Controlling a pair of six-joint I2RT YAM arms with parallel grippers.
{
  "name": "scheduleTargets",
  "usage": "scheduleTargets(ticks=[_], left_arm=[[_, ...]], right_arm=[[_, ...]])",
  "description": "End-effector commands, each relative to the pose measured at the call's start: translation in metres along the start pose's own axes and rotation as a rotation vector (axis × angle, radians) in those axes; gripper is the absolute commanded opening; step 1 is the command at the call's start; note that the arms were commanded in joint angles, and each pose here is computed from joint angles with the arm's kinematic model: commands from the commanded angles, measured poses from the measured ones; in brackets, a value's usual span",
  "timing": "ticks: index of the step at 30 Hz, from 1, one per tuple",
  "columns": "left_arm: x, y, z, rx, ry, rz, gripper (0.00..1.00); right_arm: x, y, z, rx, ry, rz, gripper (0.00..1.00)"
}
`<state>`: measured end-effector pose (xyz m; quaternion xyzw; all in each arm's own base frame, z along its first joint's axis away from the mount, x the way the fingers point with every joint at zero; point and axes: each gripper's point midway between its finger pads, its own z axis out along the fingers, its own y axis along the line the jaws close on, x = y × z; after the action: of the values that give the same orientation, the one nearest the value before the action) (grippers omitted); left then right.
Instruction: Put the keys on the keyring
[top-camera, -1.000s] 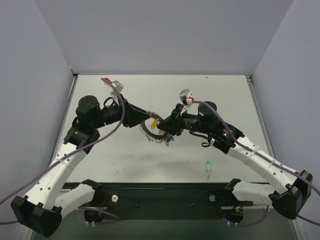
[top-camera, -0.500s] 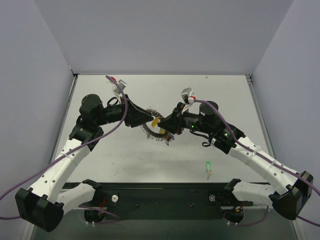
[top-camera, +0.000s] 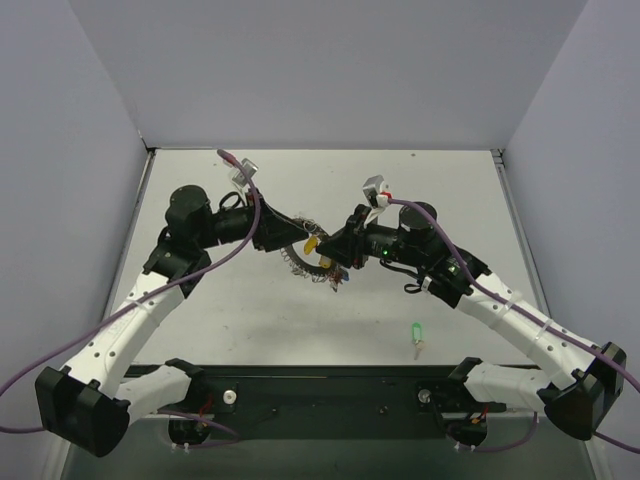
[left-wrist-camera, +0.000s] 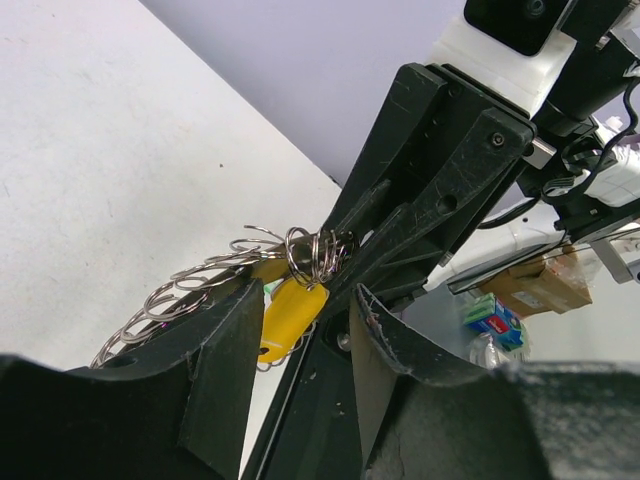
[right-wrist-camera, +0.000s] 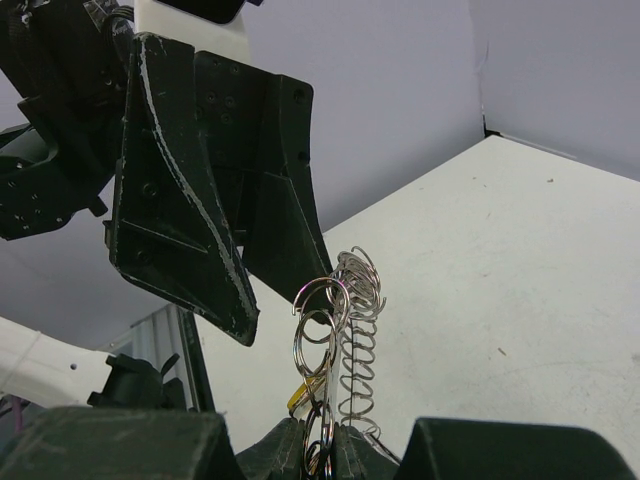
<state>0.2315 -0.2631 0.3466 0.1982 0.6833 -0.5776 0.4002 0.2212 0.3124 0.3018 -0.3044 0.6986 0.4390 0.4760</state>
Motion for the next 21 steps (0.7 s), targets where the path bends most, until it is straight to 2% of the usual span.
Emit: scheduleTargets(ticks=[1, 9, 15, 21], left_arm=[[-0.027, -0.014, 0.003, 0.03, -0.061, 0.086, 0.49], [-0.038, -0.042, 0.003, 0.169, -0.091, 0.103, 0.47], [-0.037, -0.037, 0.006, 0.159, -0.078, 0.098, 0.43], [-0.033, -0.021, 0.007, 0.055, -0.042, 0.119, 0.43]], right_arm=[[-0.034, 0.014, -0.005, -0.05, -0.122, -0.051, 0.0], [-0.033, 0.013, -0.005, -0.049, -0.12, -0.051, 0.0], [-0.033, 0.013, -0.005, -0.049, -0.121, -0.052, 0.0], [-0.033, 0.014, -0.006, -0.049, -0.122, -0.054, 0.0]])
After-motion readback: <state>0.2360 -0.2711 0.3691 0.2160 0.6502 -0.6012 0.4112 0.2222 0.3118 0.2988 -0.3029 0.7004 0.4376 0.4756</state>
